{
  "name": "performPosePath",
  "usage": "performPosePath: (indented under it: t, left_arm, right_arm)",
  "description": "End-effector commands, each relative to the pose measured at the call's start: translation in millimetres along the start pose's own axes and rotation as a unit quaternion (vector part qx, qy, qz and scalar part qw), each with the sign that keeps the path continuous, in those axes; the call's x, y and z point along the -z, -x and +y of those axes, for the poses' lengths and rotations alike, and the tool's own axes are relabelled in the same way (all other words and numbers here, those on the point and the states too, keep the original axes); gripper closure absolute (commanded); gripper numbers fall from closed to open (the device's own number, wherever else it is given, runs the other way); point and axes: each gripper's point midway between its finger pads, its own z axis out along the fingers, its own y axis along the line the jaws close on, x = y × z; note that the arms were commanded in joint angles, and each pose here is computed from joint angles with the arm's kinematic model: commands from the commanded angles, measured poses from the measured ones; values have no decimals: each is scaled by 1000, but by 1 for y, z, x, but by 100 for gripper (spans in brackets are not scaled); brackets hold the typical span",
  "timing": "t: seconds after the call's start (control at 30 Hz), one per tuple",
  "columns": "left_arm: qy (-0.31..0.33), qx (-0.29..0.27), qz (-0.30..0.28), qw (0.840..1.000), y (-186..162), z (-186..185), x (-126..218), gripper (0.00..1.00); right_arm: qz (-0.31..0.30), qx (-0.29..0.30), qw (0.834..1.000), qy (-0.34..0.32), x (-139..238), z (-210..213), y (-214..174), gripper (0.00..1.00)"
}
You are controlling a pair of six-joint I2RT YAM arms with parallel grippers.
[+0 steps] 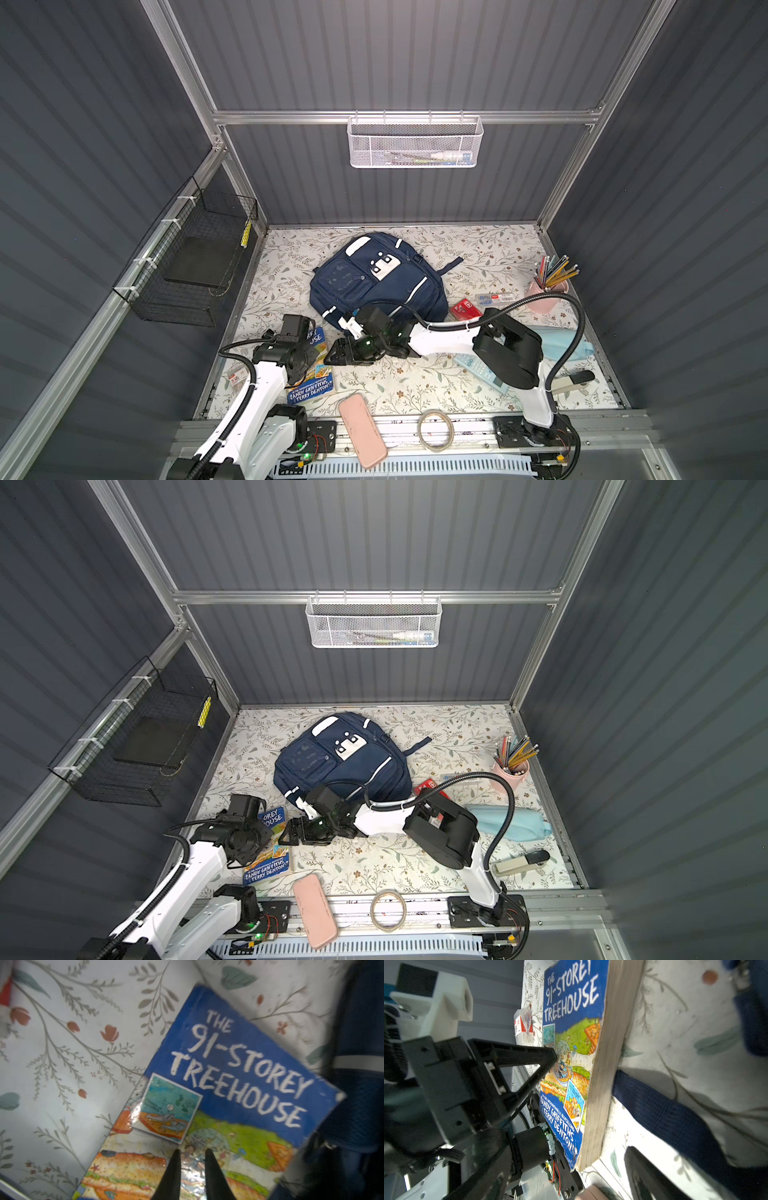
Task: Pack the student bag
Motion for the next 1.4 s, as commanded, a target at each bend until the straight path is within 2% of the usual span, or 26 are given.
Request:
performPosePath:
  t: [0.0,0.2,0.27,0.4,0.47,0.57,0.6,0.67,0.77,0.8,0.87,0.97,1.1,1.23,1.3,1.37]
  left_arm:
    - [-11,24,6,1000,-5,-1,-9,78]
    - [-21,39,47,998,-27,2,-32,82]
    - [-27,47,48,997,-30,4,-35,85]
    - [-45,51,47,997,-32,2,-32,86]
    - [-49,50,48,996,-33,2,-32,87]
    - [-51,56,52,996,-34,1,-31,89]
    - [-55,57,55,995,-35,0,-31,89]
    - [-62,63,60,994,-37,-2,-31,89]
    - [-75,68,63,993,-37,-6,-28,89]
    - [-78,67,62,993,-36,-8,-26,89]
    - [-83,60,56,993,-31,-13,-20,89]
    - [-92,32,28,995,-14,-23,-4,84]
    - [-73,-8,0,997,8,-31,13,59]
    - [-73,-22,-31,997,27,-37,30,47]
    - [-59,-22,-36,997,28,-33,28,44]
    - [-38,-17,-23,999,21,-24,10,39]
  right_arm:
    - [33,-3,999,10,-13,6,-8,18]
    - [68,-15,997,19,-38,0,-9,35]
    - [77,-17,996,38,-44,3,-9,46]
    - [80,-24,996,41,-51,2,-6,59]
    - [79,-34,996,33,-54,-5,-5,59]
    - [71,-56,996,14,-55,-18,-2,54]
    - [68,-65,996,5,-55,-23,0,56]
    - [64,-78,995,1,-56,-28,4,74]
    - [62,-83,995,-2,-56,-31,7,93]
    - [61,-82,995,-2,-56,-31,7,98]
    - [52,-79,996,-5,-51,-29,8,100]
    - [27,-71,997,-11,-36,-29,12,100]
    - [-6,-67,998,-17,-3,-33,21,100]
    - [-11,-23,999,-44,27,-26,19,100]
    - [-12,-6,997,-75,37,-32,18,100]
    - [-6,-6,997,-79,39,-40,16,100]
